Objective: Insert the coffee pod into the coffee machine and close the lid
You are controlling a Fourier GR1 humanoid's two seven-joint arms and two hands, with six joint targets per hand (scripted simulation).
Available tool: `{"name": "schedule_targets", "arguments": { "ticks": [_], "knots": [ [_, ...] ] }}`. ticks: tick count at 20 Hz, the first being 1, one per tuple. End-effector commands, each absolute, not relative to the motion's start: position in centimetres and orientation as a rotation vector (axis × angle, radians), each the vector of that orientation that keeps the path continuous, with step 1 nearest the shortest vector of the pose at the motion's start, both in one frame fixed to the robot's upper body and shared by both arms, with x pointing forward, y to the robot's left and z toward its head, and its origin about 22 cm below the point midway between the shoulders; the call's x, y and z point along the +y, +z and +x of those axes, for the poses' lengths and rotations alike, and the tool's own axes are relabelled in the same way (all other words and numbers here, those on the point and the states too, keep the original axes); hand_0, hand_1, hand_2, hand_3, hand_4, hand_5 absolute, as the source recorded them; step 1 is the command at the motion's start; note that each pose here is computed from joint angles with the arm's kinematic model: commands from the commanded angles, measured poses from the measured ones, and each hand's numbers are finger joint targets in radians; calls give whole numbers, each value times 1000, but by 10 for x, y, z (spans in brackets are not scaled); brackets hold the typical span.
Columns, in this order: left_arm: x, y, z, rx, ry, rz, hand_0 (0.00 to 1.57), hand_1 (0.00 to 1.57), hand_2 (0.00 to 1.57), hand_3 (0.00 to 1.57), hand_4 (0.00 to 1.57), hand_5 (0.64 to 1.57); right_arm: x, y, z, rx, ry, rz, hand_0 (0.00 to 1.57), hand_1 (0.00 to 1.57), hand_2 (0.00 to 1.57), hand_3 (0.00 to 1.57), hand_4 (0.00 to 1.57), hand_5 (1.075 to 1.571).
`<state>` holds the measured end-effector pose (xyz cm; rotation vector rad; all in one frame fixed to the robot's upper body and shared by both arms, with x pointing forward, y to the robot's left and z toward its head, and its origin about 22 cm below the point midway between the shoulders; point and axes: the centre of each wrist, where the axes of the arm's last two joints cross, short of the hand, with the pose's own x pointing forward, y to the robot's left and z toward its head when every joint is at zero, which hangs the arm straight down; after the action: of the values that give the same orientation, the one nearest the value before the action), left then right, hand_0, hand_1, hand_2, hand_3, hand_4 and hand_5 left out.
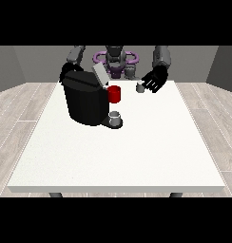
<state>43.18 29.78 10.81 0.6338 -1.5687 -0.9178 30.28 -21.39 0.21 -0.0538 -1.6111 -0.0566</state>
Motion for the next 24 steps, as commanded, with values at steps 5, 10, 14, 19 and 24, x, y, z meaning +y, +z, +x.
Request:
{"name": "schedule_targets", "arguments": {
  "ticks": [5, 10, 14, 19, 24],
  "knots": [
    [280, 165, 446, -1634, -928, 652, 1011, 1011, 1199, 1224, 543, 1571, -234, -4, 303, -1633, -82, -51, 0, 0, 0, 0, 504, 1571],
    [267, 203, 456, -1652, -832, 668, 1211, 1211, 1253, 1199, 507, 1571, -212, 14, 313, -1654, 1, -70, 0, 0, 0, 0, 492, 1571],
    [275, 211, 456, -1670, -839, 676, 1282, 1282, 1332, 1269, 479, 1571, -218, 18, 311, -1656, -40, -71, 0, 0, 0, 0, 509, 1571],
    [279, 240, 458, -1690, -822, 724, 1282, 1282, 1329, 1263, 517, 1571, -222, 41, 319, -1707, 18, -59, 0, 0, 0, 0, 548, 1571],
    [273, 249, 460, -1709, -820, 734, 1277, 1277, 1303, 1236, 488, 1571, -209, 42, 316, -1732, -4, -59, 0, 0, 0, 0, 526, 1571]
  ]
}}
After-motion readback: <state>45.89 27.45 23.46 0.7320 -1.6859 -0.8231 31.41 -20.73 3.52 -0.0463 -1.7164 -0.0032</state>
